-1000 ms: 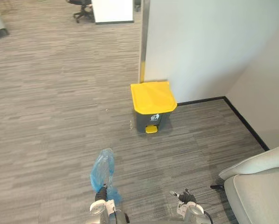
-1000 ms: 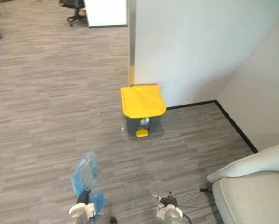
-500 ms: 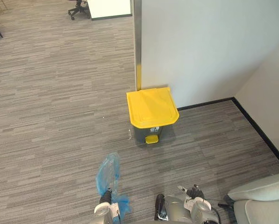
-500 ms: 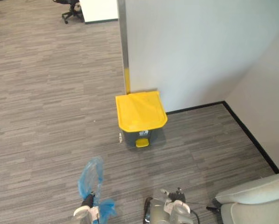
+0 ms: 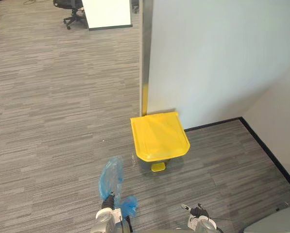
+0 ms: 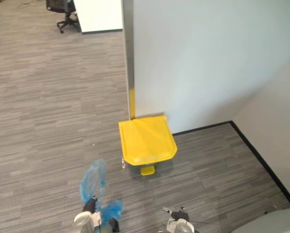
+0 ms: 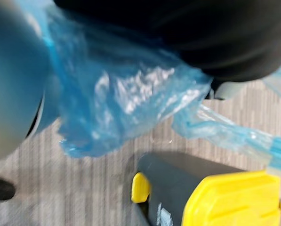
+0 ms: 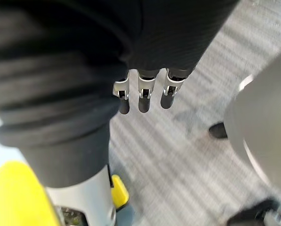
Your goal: Gather rubbish on tea table into small bin, then transfer packed bag to large trash can.
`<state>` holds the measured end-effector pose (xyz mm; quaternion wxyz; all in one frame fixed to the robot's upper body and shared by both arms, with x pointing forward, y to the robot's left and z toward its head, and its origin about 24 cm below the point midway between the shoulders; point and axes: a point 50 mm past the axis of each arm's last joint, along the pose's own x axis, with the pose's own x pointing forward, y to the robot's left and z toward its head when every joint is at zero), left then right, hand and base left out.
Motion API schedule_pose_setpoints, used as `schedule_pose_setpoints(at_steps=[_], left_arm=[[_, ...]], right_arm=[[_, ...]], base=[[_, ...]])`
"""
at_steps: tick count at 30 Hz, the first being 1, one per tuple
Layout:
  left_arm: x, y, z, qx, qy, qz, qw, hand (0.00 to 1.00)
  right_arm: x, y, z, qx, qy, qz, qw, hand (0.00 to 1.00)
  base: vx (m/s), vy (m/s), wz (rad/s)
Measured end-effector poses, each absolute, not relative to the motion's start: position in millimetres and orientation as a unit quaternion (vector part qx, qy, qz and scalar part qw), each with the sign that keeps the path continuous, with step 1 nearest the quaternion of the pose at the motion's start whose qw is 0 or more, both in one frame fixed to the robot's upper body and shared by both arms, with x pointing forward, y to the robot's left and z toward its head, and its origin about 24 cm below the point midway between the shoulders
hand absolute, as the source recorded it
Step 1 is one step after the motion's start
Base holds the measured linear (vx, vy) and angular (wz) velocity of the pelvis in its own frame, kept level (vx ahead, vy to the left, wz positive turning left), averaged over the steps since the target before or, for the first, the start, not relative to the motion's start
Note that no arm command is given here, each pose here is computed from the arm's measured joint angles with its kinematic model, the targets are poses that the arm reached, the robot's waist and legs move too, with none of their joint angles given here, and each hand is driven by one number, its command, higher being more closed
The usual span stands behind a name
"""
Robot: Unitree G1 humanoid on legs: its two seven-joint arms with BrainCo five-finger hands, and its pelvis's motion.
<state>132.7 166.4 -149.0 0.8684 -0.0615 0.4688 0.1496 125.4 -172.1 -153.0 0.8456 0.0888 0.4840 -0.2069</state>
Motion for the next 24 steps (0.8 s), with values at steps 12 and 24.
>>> schedule_pose_setpoints(at_steps=[12, 24], left_arm=[[131.2, 170.1, -152.0, -0.068, 0.48, 0.161, 0.86, 1.0], [131.6, 157.2, -152.2, -0.07, 0.481, 0.143, 0.862, 1.0]], right_arm=[[133.6, -179.1, -149.6, 0.068, 0.471, -0.202, 0.856, 0.0], [117.6, -188.4, -155.0, 0.073, 0.491, -0.229, 0.837, 0.0]], base=[[0.21, -0.051, 0.16], [0.14, -0.036, 0.27]])
